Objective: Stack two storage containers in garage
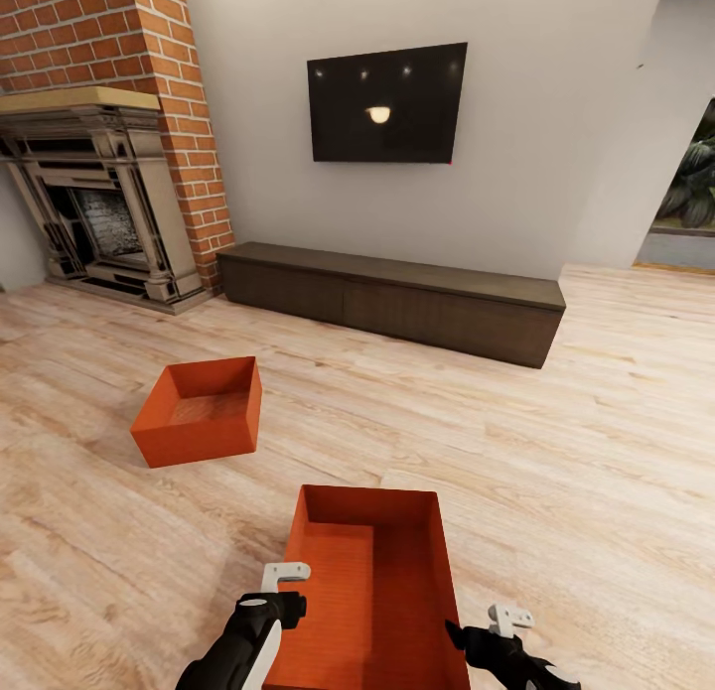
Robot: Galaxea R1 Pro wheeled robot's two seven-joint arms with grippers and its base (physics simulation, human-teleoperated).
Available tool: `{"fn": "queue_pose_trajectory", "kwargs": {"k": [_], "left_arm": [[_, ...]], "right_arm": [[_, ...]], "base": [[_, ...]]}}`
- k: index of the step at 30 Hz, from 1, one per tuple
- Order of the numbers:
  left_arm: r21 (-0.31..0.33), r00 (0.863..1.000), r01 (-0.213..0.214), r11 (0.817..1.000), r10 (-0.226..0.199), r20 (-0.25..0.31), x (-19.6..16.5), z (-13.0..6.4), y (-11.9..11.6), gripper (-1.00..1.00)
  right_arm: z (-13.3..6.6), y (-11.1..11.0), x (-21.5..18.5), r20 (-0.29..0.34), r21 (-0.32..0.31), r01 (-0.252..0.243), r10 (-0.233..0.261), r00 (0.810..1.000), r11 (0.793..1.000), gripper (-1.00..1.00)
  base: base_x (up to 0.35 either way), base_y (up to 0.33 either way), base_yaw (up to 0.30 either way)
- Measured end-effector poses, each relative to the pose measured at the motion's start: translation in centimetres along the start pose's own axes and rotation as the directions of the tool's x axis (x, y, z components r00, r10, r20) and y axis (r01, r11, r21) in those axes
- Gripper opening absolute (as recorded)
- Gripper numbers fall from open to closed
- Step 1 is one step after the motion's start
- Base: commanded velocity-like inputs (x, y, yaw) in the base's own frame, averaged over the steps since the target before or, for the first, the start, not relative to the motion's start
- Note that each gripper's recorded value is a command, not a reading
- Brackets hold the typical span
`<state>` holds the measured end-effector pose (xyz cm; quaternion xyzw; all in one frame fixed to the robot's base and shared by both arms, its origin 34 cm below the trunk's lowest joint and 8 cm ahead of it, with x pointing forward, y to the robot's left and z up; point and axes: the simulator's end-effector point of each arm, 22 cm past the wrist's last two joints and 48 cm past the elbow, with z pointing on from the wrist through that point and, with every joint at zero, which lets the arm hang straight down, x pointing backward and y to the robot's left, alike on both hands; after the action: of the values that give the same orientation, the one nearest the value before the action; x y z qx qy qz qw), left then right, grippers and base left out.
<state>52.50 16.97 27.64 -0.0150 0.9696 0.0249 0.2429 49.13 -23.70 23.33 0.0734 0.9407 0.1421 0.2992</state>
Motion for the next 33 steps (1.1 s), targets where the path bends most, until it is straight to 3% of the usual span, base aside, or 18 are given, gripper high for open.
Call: {"fn": "queue_pose_trajectory", "kwargs": {"k": [5,13,33], "left_arm": [[0.0,1.0,0.0,1.0,0.0,0.0,0.0,0.0,0.0,1.0],[0.0,1.0,0.0,1.0,0.0,0.0,0.0,0.0,0.0,1.0],[0.002,1.0,0.001,1.0,-0.001,0.0,0.0,0.0,-0.1,1.0]], "right_arm": [[0.0,0.0,0.1,-0.006,-0.002,-0.007,0.007,1.0,1.0,1.0],[-0.1,-0.1,1.5,-0.068,-0.001,-0.026,0.026,0.997,1.0,1.0],[-0.1,0.1,1.7,-0.079,-0.004,-0.017,0.016,0.997,1.0,1.0]], "base": [[0.0,0.0,0.0],[0.0,0.0,0.0],[0.0,0.0,0.0]]}}
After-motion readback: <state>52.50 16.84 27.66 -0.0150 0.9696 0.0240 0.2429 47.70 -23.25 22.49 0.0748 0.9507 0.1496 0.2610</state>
